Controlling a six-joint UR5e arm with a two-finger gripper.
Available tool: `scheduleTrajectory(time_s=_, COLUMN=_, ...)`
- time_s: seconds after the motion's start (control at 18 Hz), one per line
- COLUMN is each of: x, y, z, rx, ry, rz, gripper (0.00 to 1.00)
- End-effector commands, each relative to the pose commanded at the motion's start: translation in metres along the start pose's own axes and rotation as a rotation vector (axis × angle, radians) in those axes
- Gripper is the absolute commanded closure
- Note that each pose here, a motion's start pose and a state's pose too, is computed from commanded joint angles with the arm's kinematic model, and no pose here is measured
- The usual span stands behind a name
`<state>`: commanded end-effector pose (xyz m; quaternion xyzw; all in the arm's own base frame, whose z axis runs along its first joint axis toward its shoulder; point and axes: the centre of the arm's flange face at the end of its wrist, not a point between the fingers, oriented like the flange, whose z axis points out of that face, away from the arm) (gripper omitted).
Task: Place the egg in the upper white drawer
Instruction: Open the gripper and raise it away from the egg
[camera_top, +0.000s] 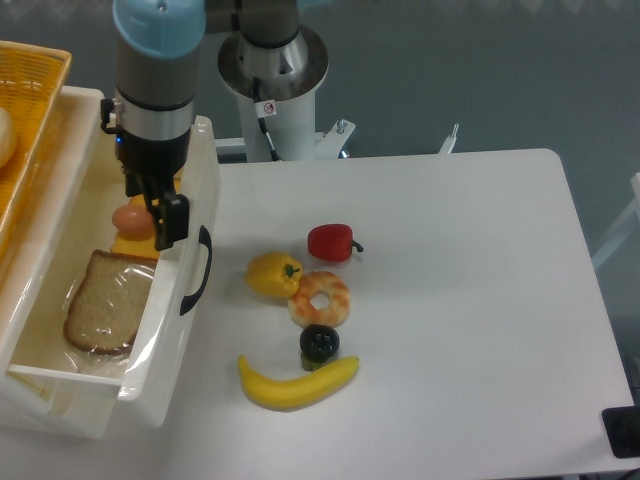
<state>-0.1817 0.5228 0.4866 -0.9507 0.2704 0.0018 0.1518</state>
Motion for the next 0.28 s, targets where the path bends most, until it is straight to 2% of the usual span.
scheduleTrajectory(time_s=0.28, x=-0.0076, y=0.009, z=-0.0113, rx=-0.001, ry=-0.026, rz=-0.018, gripper=0.0)
